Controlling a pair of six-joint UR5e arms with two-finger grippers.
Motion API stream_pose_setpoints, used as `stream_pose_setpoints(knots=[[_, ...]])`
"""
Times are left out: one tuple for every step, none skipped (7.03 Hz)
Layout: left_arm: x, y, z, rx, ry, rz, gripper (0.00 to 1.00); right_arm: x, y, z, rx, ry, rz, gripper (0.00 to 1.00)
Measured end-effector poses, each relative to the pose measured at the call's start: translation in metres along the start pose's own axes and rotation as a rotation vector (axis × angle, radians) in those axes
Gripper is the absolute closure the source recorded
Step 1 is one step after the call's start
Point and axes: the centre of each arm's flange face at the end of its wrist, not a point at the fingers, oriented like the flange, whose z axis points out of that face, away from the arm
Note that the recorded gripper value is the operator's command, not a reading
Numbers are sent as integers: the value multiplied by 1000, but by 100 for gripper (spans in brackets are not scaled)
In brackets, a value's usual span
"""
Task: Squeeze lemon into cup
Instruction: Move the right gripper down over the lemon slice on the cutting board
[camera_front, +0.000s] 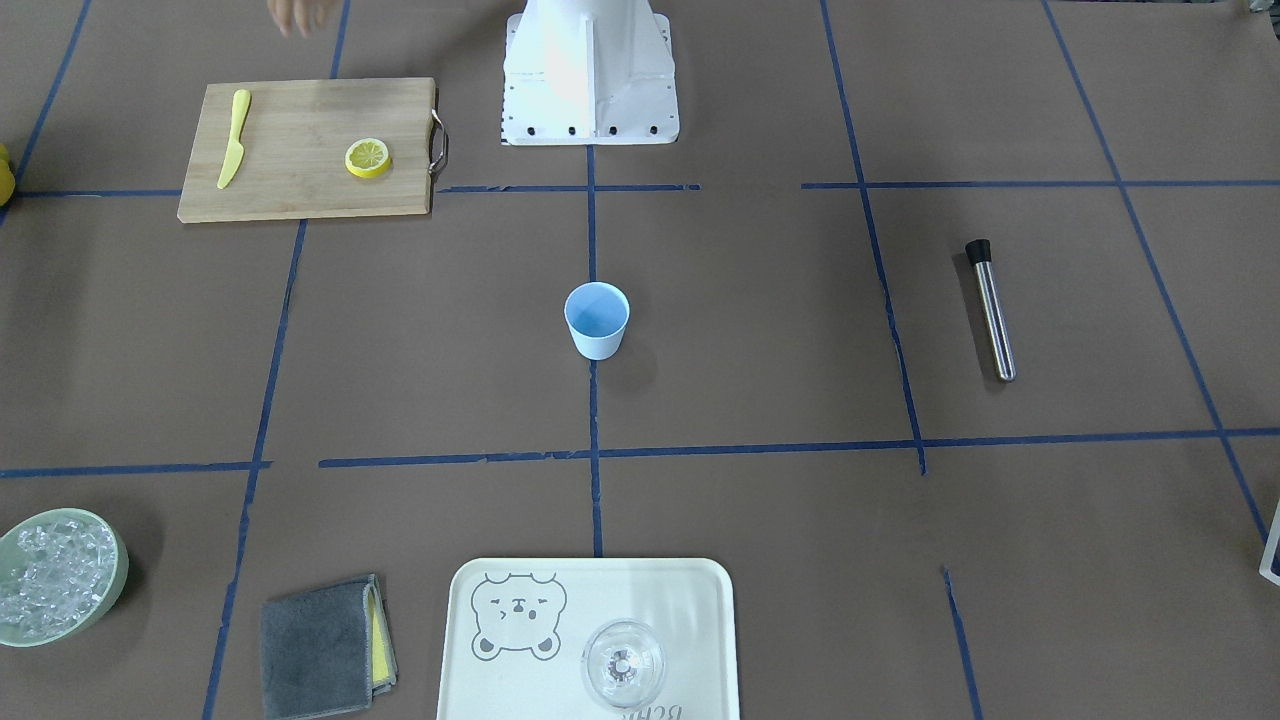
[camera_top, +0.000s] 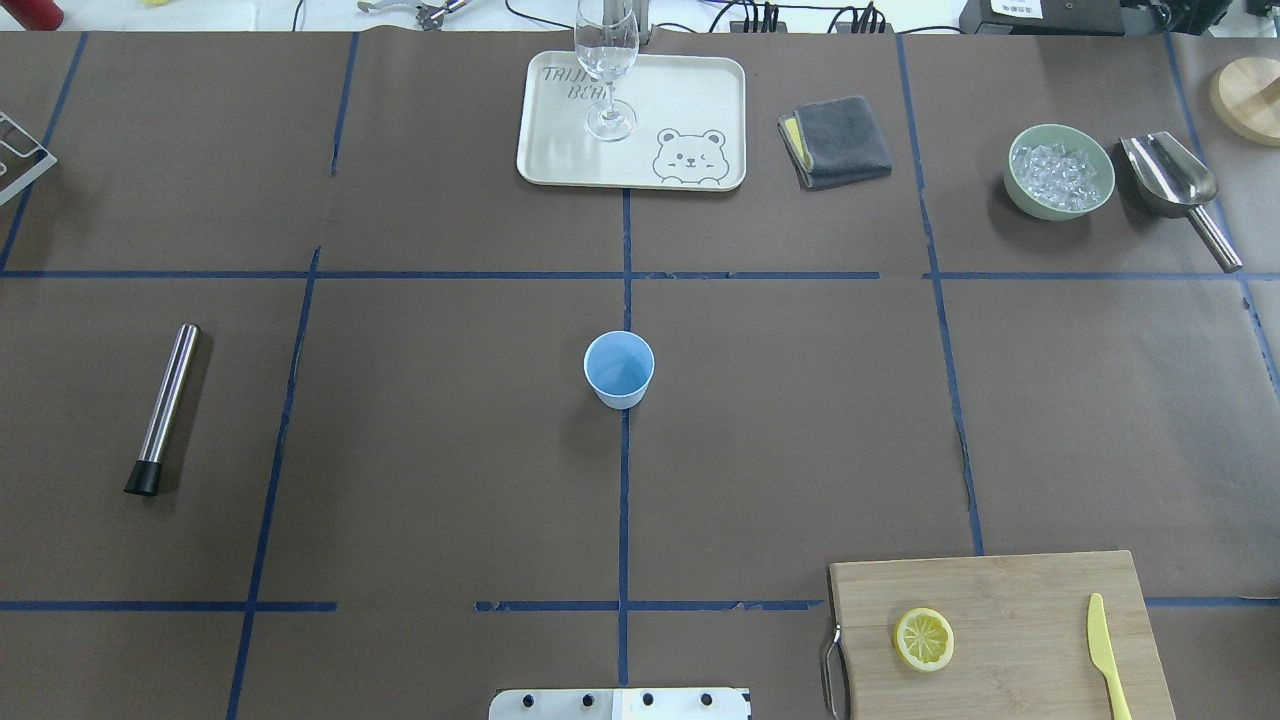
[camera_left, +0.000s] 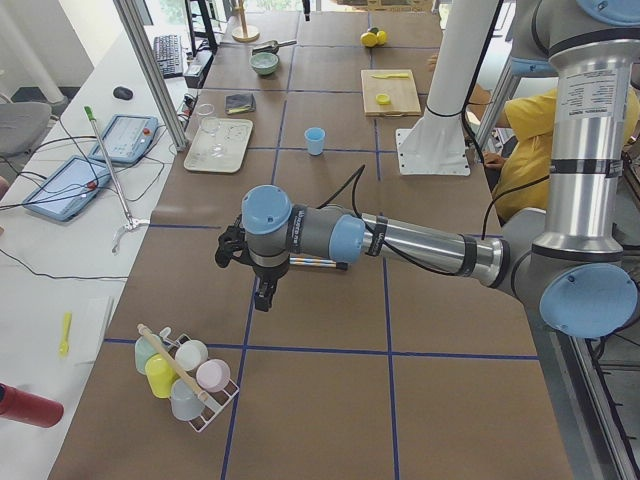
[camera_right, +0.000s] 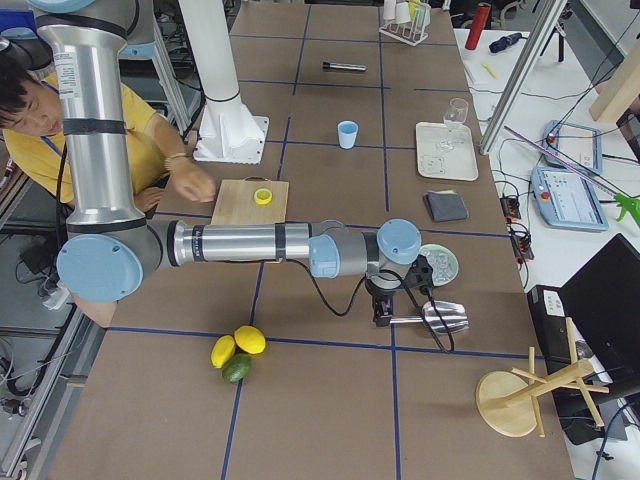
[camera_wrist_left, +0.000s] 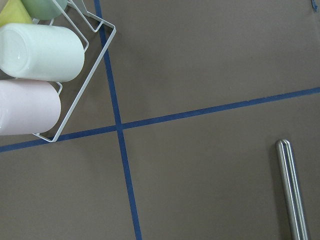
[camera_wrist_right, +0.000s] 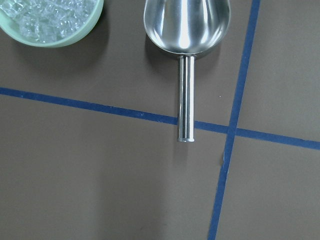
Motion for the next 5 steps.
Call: stream_pose_setpoints(knots=[[2, 0, -2, 4, 0, 5, 0, -1, 0, -1, 2, 0, -1, 0], [3, 0, -3, 6, 1, 9, 0, -3, -1, -2, 6, 0, -6, 0], [4, 0, -4, 8, 1, 11, 0, -6, -2, -5, 12, 0, -12, 0], [5, 0, -4, 10, 1, 13, 0, -9, -3, -7, 16, -1, -19, 0], [5, -1, -4, 10, 1, 14, 0, -17, -4, -10, 24, -4, -36, 0]])
